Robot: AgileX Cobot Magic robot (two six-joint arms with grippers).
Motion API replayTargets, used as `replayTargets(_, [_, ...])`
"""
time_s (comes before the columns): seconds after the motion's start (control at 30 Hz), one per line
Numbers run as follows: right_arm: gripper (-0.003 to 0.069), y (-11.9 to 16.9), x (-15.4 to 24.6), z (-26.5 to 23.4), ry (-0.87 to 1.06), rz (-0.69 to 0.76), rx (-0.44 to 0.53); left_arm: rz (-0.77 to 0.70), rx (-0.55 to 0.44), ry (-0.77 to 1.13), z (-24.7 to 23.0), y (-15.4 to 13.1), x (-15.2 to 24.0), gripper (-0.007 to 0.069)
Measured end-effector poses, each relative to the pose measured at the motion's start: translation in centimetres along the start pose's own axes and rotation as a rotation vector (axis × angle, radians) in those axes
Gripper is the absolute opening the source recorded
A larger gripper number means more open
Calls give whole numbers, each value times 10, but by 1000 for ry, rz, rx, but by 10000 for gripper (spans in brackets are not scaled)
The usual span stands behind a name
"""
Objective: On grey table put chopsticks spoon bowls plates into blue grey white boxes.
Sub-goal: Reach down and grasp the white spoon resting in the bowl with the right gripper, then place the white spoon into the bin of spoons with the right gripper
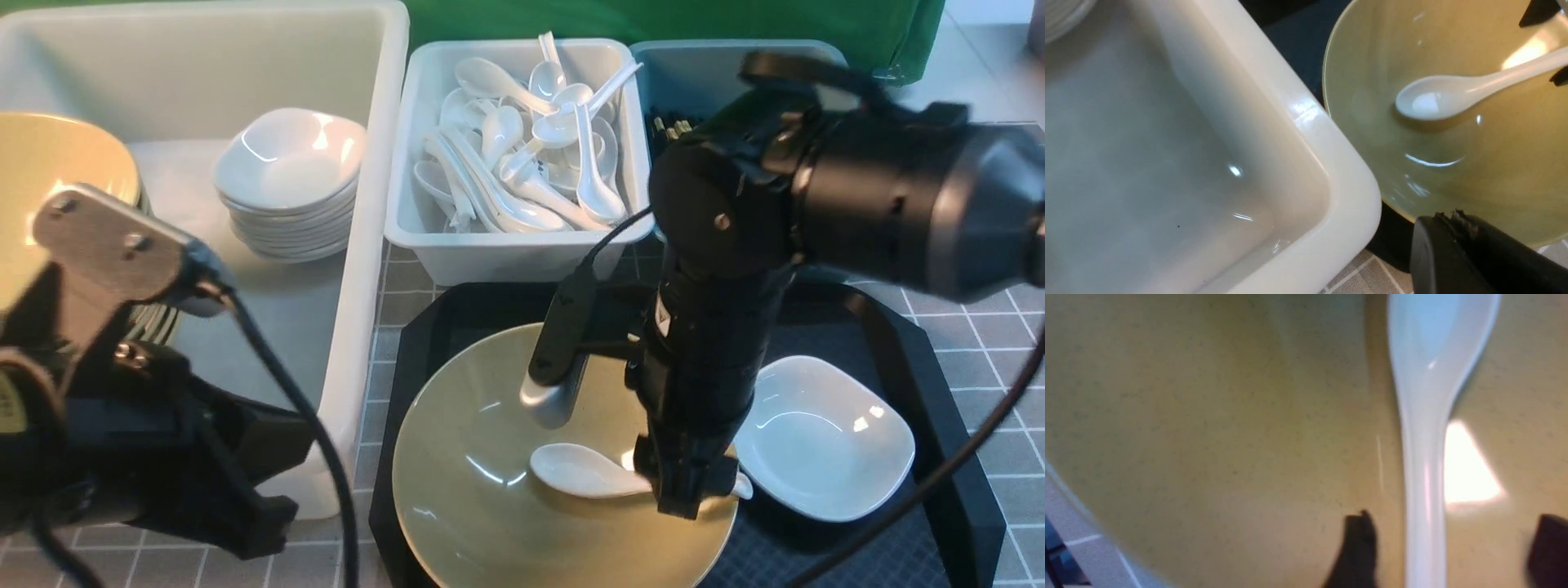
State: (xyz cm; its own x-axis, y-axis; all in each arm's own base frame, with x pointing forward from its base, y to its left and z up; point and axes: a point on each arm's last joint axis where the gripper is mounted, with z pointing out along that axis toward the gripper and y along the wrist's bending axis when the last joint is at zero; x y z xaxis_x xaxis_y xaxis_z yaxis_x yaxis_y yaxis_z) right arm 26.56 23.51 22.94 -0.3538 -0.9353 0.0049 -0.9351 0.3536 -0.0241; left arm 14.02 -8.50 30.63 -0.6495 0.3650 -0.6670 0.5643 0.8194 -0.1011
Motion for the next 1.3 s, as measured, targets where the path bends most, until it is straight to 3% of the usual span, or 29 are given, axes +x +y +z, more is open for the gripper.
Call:
replayTargets(0.13, [627, -1, -6, 18, 29, -14, -31, 15, 3, 22, 10, 2, -3, -8])
replayTargets(0.27, [554, -2, -8, 27, 47, -22, -33, 21, 0, 13, 13, 3, -5, -7])
replayTargets(0.3, [458, -2, -11, 32, 56, -34, -23, 30, -4, 3, 15, 3, -6, -7])
replayTargets(0.33, [445, -2, -11, 32, 57, -35, -24, 33, -5, -1, 15, 3, -7, -7])
replayTargets(0.37, [327, -1, -11, 34, 63, -42, -19, 39, -9, -17, 15, 4, -8, -7])
replayTargets(0.4, [327, -1, -11, 34, 65, -43, -18, 39, -9, -16, 15, 4, -8, -7])
replayTargets(0.43, [187, -1, -12, 33, 71, -52, -8, 44, -13, -28, 15, 4, -9, -7])
replayTargets(0.47, [172, -1, -13, 32, 69, -56, 0, 48, -14, -33, 15, 4, -10, -7])
replayTargets(0.6, [183, -7, -20, 14, 33, -62, 54, 58, -15, -36, 15, 4, -10, -7])
replayTargets(0.73, [183, -26, -31, -34, -106, 2, 210, 59, -16, -39, 15, 4, -11, -7])
replayTargets(0.8, [183, -57, -38, -71, -304, 121, 328, 64, -17, -63, 11, 4, -20, -7])
replayTargets(0.93, [183, -96, -48, -95, -571, 312, 430, 69, -20, -96, 7, 4, -36, -7])
replayTargets(1.1, [185, -134, -66, -83, -772, 460, 462, 68, -13, -76, 12, 5, -51, -7])
replayTargets(1.17, [223, -150, -75, -63, -828, 509, 458, 58, -4, -49, 17, 6, -51, -7])
replayTargets(1.3, [419, -172, -76, -44, -840, 641, 425, 17, 1, -27, 19, 6, -50, -7])
